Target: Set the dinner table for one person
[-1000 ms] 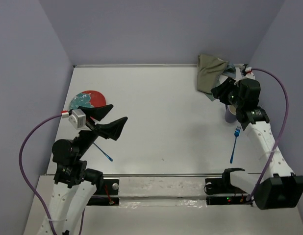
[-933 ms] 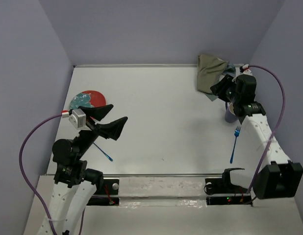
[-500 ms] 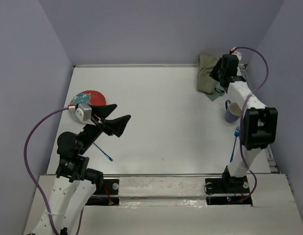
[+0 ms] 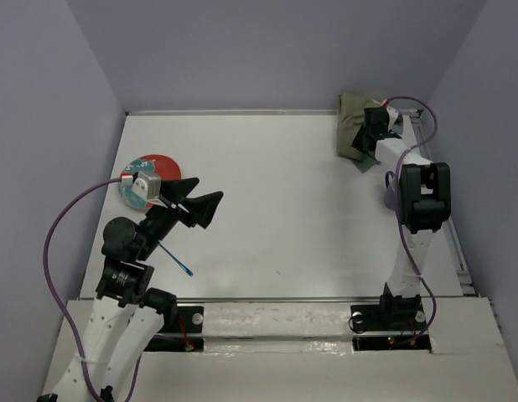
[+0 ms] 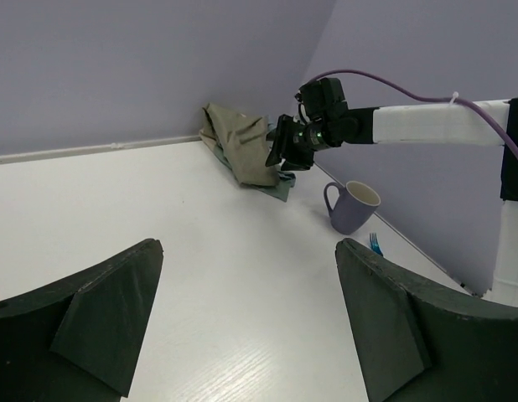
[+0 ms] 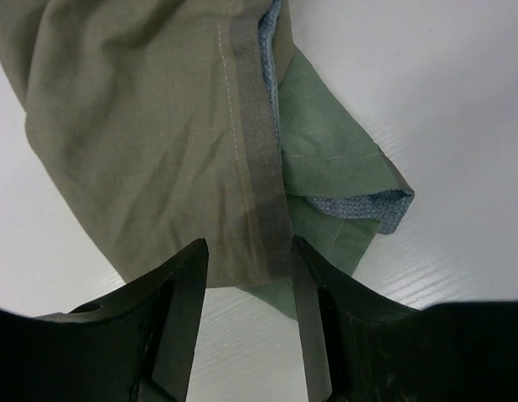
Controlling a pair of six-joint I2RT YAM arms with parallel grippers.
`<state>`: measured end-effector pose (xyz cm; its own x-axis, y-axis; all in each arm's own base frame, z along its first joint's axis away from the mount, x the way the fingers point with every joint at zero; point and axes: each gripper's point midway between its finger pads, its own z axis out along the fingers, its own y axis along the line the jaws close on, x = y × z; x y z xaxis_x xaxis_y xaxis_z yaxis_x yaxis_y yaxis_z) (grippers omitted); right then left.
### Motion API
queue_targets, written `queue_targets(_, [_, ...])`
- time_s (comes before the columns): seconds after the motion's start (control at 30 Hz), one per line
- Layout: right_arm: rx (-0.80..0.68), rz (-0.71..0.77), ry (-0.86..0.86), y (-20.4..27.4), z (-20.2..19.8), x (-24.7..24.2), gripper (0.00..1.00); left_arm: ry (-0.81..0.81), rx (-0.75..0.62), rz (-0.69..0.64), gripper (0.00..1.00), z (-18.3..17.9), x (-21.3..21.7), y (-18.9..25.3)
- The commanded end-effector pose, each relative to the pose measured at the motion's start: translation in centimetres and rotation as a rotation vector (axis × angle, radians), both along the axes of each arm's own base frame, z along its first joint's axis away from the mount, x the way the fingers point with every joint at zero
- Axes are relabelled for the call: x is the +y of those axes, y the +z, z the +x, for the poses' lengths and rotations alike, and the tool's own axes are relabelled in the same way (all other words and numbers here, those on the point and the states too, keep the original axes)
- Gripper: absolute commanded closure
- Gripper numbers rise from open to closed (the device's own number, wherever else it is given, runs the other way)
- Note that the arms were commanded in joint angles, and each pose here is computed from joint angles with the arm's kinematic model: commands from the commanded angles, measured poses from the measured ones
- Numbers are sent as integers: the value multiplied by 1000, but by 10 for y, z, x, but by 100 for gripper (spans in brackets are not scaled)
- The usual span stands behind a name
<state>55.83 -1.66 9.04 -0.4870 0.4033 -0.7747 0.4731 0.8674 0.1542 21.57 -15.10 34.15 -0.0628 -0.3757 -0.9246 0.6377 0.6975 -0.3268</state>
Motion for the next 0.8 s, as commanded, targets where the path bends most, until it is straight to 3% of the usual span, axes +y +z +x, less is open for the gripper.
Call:
queue_targets(0.0, [-47, -15, -48, 15, 15, -13, 49, 4, -59, -6, 4, -2, 1, 24])
queue_targets(0.37, [-5, 170, -17, -14, 20, -11, 42, -11, -43, 3, 4, 1, -3, 19])
queue_targets(0.77, [-19, 326, 54, -34, 19, 19, 48, -10, -30, 5, 4, 4, -3, 16])
